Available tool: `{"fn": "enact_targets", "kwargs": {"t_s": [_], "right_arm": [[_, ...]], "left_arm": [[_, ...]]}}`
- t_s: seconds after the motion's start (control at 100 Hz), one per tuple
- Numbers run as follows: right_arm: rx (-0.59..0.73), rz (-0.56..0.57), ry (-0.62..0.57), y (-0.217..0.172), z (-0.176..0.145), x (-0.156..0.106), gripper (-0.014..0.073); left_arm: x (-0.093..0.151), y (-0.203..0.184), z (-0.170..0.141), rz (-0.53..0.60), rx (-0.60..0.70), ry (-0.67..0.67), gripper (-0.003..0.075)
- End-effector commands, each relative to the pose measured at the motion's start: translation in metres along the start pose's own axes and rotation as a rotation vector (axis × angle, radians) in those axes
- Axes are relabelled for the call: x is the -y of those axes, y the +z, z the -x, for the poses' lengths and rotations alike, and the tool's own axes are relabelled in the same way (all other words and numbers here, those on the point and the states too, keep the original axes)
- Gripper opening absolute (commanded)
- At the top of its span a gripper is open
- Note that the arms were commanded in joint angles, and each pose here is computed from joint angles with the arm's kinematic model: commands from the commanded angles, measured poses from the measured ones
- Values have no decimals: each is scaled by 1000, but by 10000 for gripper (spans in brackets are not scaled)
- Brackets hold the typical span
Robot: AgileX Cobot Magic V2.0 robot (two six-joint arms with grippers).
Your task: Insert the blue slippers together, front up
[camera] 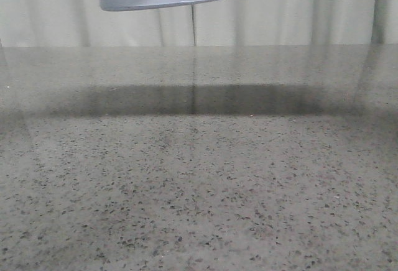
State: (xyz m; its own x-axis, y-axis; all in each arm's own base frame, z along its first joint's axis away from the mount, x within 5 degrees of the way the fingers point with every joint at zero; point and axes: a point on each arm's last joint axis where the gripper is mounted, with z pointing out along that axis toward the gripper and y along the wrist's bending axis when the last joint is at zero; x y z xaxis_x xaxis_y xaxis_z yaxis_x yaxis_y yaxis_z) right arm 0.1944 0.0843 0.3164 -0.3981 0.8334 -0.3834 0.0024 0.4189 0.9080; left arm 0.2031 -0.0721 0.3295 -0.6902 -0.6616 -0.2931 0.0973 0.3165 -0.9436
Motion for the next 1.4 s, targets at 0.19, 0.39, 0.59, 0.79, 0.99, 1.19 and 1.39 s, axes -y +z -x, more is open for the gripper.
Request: {"fn": "enact_targets", "kwargs": {"t_s": [0.19, 0.39, 0.59, 0.79, 0.99, 1.19, 1.39], "right_arm": [[42, 68, 52, -5, 7, -14, -107], [36, 98, 50, -12, 7, -19, -107], [-13, 101, 43, -13, -2, -21, -107], [-45, 124, 38, -14, -10, -25, -107], [-42, 144, 36, -15, -11, -27, -107], [-12, 197, 10, -24, -6, -33, -107], [-25, 166, 3, -23, -10, -23, -107]], "left_arm": [[15, -4, 1, -85, -13, -13, 16], [15, -2, -2, -105, -65, -20, 16], [15, 1, -5, -129, -115, -38, 16], [18, 0, -9, -164, -163, -25, 16], [18, -1, -10, -171, -174, -19, 16], [19, -1, -10, -173, -177, -19, 16], [21, -2, -13, -204, -212, -15, 16]]}}
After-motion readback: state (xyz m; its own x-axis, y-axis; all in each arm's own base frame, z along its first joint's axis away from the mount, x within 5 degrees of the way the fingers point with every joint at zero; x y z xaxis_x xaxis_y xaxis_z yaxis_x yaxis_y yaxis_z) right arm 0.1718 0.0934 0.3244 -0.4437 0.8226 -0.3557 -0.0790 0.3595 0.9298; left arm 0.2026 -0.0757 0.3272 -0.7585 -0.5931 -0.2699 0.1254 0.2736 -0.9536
